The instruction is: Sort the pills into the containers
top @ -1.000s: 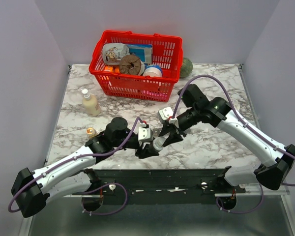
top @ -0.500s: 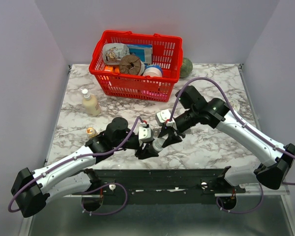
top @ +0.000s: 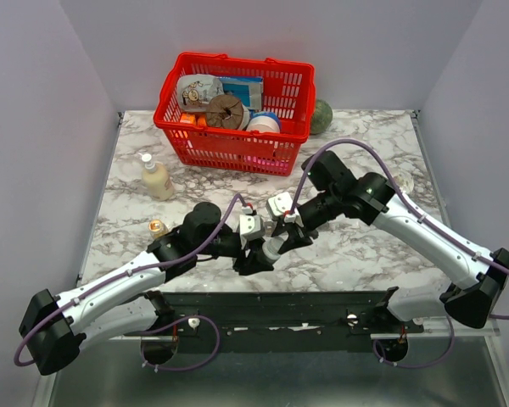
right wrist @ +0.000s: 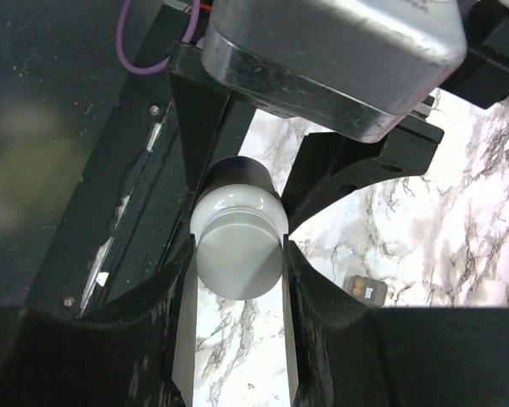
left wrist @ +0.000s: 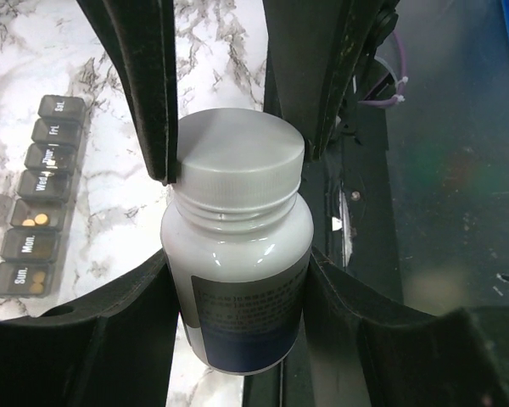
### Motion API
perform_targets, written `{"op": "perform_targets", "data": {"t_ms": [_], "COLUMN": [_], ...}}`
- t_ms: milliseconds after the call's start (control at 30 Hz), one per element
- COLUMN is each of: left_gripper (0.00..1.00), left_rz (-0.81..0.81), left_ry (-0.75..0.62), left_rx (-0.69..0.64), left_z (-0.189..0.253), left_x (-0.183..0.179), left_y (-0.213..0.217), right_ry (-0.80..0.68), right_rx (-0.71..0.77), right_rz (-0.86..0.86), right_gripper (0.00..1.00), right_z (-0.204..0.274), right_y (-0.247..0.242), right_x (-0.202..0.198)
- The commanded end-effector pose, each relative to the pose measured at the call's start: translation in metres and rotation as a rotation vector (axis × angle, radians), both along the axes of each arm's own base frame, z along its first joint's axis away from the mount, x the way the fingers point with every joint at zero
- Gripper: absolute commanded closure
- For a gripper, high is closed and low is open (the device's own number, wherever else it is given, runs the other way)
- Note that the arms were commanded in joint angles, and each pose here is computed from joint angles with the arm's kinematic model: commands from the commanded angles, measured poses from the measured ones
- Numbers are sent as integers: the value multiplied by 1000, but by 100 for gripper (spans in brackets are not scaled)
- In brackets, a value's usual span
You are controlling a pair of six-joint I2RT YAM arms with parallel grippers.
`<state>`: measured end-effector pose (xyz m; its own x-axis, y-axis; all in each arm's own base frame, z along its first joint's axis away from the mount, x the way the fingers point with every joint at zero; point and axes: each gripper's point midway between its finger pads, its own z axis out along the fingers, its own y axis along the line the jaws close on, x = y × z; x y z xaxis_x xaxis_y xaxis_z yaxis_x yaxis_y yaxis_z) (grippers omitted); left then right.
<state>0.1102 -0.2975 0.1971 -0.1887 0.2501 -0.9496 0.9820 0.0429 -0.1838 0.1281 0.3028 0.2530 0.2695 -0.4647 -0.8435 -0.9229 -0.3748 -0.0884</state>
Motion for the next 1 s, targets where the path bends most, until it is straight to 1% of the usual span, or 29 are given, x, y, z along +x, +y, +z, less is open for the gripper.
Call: {"op": "perform_targets", "data": {"t_ms": [0,100,233,300,433,667,800,900,933,967], "left_gripper": [100,100,100,100,100,100,100,100,100,100], "left_rz": [6,8,20,27,46,60,83,125,143,155], "left_ry": [-64,-68,-136,-205,-261,-296,-305,-285,-296,-268], "left_rx": [-165,-188,-189,-180,-172,-156,-161,-188,-221,-243], "left_z": [50,57,58,57,60,56,61,69,77,80], "left_x": [3,2,5,9,14,19,22,25,27,26], "left_y": [-10,-9,-5,-2,2,3,4,5,6,5], "right_ry": [-13,-4,77,128,150,188,180,177,173,164], "right_rx": [-26,-38,-36,-41,-50,-40,-47,-40,-39,-36], "right_rz": [-23,-20,10,30,12,22,-27,-77,-94,-108], "right_gripper": [74,74,74,74,74,74,74,74,74,74], "right_z": [-11,-15,-14,-16,-21,-14,-18,-22,-23,-23], "right_y": [0,0,3,3,5,8,12,14,15,15], "right_x": [1,1,-10,-16,-16,-19,-11,-5,-2,0]}}
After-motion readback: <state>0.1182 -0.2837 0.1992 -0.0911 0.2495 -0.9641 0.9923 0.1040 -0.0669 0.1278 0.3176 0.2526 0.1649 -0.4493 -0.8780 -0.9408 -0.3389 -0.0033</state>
